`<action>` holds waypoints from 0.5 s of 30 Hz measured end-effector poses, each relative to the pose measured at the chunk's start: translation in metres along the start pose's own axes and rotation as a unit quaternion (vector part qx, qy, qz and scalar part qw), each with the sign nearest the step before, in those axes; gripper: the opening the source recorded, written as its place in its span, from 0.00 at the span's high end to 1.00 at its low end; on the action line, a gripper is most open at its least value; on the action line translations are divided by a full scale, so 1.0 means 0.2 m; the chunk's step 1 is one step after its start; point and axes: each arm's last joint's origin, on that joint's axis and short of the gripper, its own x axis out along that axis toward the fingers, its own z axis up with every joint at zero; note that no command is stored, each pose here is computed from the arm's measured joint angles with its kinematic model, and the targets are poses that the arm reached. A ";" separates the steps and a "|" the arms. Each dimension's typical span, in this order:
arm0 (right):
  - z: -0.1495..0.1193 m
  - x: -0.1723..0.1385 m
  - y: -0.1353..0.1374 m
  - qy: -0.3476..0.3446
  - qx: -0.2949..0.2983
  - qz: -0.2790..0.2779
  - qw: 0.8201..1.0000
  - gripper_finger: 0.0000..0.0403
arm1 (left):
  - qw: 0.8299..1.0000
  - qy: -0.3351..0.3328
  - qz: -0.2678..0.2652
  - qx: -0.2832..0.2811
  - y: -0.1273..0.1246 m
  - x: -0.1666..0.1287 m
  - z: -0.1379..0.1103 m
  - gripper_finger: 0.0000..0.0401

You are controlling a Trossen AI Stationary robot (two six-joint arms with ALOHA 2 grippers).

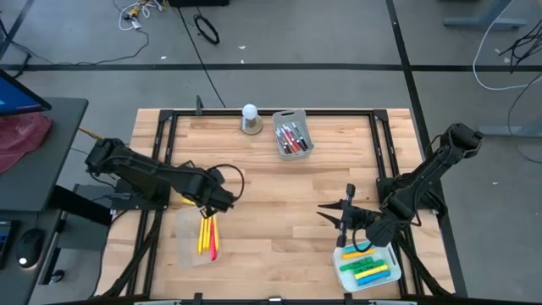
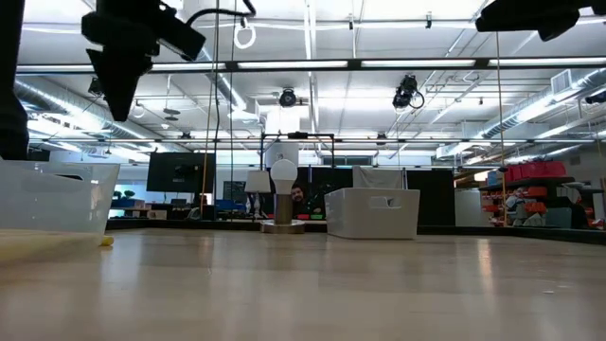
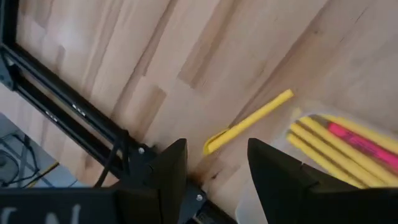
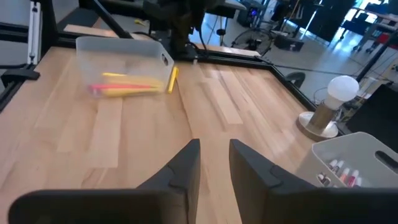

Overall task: Pick & Place Markers
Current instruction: Put the yellow pen into the transparent bin

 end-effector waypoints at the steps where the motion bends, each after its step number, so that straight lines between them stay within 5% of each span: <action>1: 0.00 0.00 0.00 -0.001 0.002 -0.001 1.000 0.79 | 1.000 0.009 -0.001 0.007 0.01 0.02 0.01 0.56; 8: 0.00 0.00 0.00 -0.002 0.004 0.005 1.000 0.79 | 0.993 0.117 0.018 0.009 0.10 0.32 0.00 0.56; 15: 0.00 0.00 0.00 0.001 0.003 0.013 1.000 0.79 | 0.986 0.149 -0.080 0.007 0.13 0.58 -0.02 0.56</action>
